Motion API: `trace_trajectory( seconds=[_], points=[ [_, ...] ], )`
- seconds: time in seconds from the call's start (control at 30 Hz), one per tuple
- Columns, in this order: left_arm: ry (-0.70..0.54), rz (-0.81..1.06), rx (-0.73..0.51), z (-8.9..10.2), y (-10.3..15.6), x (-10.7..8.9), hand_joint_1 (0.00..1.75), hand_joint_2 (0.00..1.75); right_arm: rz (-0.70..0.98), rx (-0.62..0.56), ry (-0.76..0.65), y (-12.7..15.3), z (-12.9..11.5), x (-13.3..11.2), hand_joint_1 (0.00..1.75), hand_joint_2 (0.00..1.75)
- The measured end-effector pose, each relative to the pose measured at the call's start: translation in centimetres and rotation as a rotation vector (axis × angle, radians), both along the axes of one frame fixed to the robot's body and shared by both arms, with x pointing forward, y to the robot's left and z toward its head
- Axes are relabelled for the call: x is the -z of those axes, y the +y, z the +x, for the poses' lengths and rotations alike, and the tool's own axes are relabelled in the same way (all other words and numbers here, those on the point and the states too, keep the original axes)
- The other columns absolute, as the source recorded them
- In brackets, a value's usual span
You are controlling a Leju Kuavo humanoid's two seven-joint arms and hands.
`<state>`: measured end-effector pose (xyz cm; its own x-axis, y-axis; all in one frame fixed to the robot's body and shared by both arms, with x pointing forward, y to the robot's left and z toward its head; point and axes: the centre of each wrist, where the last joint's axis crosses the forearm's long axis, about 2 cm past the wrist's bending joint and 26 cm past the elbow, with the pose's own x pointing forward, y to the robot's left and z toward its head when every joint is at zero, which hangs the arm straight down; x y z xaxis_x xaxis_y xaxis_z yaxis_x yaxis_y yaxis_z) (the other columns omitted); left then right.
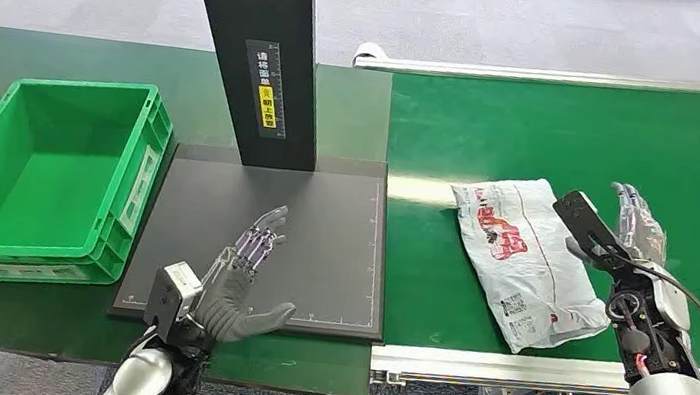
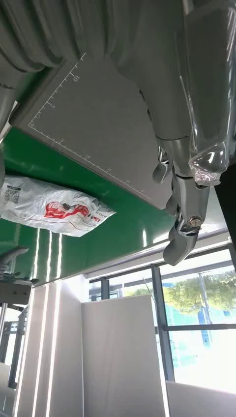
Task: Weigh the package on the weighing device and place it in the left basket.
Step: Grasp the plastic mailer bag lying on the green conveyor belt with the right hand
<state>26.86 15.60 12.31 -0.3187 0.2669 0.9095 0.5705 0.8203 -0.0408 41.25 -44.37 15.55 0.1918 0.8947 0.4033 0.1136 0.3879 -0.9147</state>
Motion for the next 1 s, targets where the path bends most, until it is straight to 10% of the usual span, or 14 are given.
trace_trajectory(
  seconds=[0.27, 0.53, 1.0],
  points=[
    [-0.002, -0.001, 0.005, 0.1, 0.0, 0.0, 0.0, 1.75, 0.025, -0.025, 0.002, 1.0, 0.4, 0.1, 0.0, 1.75],
    [-0.007, -0.001, 0.057, 0.9, -0.4, 0.6, 0.0, 1.75, 0.001, -0.058, 0.755, 2.4, 0.4, 2.0, 0.0, 1.75],
    [-0.002, 0.017, 0.061, 2.2, -0.7, 0.7, 0.0, 1.75, 0.028, -0.442, 1.068, 3.6, 1.4, 0.5, 0.14, 1.75]
  ],
)
